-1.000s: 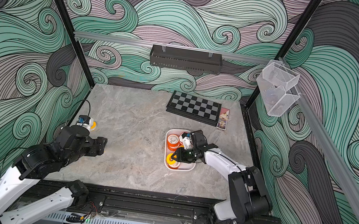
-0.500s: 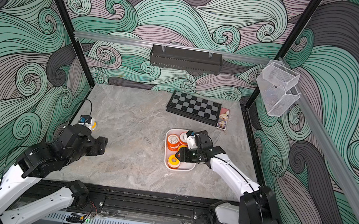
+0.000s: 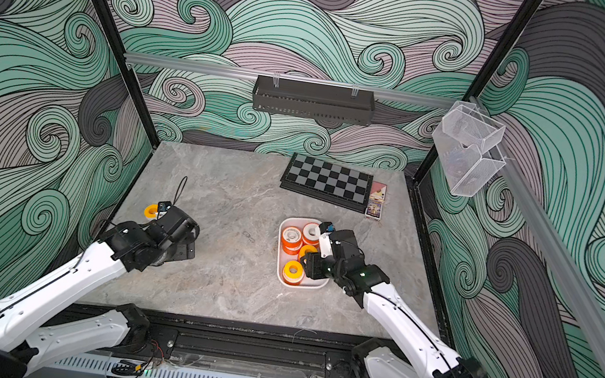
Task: Put the sealing tape into the storage box
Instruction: Pick up the sealing tape at the center of the board.
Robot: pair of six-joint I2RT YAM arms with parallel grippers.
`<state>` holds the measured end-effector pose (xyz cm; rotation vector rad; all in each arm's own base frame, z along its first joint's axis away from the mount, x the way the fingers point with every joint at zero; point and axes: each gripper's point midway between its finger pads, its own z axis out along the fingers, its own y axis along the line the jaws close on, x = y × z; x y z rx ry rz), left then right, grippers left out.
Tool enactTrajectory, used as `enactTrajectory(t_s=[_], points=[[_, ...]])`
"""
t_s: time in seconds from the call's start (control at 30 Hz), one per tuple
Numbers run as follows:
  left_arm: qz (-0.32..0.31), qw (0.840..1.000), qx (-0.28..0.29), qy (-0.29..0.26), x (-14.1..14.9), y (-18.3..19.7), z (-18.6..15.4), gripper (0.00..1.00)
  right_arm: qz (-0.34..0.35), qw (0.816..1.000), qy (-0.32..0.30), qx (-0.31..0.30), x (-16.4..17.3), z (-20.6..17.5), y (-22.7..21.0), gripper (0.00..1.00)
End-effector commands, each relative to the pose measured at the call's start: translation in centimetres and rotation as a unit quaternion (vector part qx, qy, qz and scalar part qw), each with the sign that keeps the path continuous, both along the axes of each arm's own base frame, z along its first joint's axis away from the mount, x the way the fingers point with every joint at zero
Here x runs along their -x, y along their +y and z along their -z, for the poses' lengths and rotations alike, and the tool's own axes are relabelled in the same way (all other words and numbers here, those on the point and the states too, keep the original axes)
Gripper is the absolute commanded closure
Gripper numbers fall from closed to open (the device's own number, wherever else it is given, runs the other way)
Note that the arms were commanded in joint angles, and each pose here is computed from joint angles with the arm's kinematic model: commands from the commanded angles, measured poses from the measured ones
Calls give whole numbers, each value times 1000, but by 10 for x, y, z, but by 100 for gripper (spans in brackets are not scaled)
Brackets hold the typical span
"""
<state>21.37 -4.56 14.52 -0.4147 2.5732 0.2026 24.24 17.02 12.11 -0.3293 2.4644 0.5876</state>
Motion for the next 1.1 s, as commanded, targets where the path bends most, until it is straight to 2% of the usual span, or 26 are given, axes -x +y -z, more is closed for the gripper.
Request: enactTrajectory(t_s=[0.0, 0.13, 0.23, 0.37, 0.77, 0.87, 0.97, 1.07], points=[[-60, 998, -2, -9, -12, 5, 11, 10, -3, 999, -40, -5, -1, -15, 0, 43], [-110, 993, -16, 26, -15, 20, 40, 9, -4, 999, -48, -13, 3, -19, 0, 42], [-141, 989, 12, 48, -17, 33, 61, 9, -6, 997, -64, -31, 3, -27, 3, 40], [-177, 982, 47, 49, -22, 50, 69, 8, -10, 996, -75, -49, 8, -34, 4, 37], [-212, 967, 128, 64, -56, 58, 77, 8, -18, 994, -82, -70, 15, -40, 6, 36], [-219, 963, 129, 88, -59, 61, 85, 9, -18, 994, -83, -70, 15, -39, 6, 36], [-224, 953, 161, 129, -63, 57, 101, 13, -18, 994, -82, -70, 15, -39, 6, 36], [-227, 950, 167, 137, -68, 58, 108, 16, -18, 994, -81, -70, 15, -38, 6, 36]])
